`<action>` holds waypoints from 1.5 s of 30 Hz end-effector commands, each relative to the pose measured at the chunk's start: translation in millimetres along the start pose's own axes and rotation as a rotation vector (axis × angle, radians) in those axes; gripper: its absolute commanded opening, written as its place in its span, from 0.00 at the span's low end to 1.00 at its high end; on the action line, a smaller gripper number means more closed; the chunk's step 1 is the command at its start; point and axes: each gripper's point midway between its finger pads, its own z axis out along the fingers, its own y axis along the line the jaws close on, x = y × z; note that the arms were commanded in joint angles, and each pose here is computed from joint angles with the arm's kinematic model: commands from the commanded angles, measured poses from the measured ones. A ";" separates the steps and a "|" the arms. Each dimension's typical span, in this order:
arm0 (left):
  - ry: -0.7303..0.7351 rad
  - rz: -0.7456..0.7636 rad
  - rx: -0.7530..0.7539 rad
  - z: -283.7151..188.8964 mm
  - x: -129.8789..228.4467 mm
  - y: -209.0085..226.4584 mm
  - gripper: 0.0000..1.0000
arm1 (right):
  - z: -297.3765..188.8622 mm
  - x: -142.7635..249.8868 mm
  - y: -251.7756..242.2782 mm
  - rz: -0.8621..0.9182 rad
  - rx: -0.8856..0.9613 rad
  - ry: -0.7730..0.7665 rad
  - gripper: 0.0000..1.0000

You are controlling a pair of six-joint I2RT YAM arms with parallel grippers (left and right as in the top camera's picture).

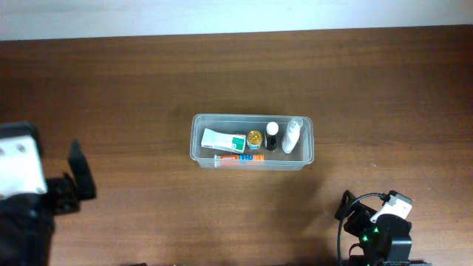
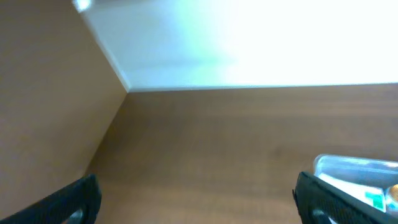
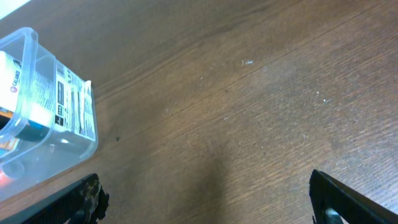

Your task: Pack container

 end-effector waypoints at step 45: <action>-0.165 0.059 0.489 113.8 261.9 -146.3 1.00 | 0.4 0.2 1.1 0.001 -0.007 -0.005 0.98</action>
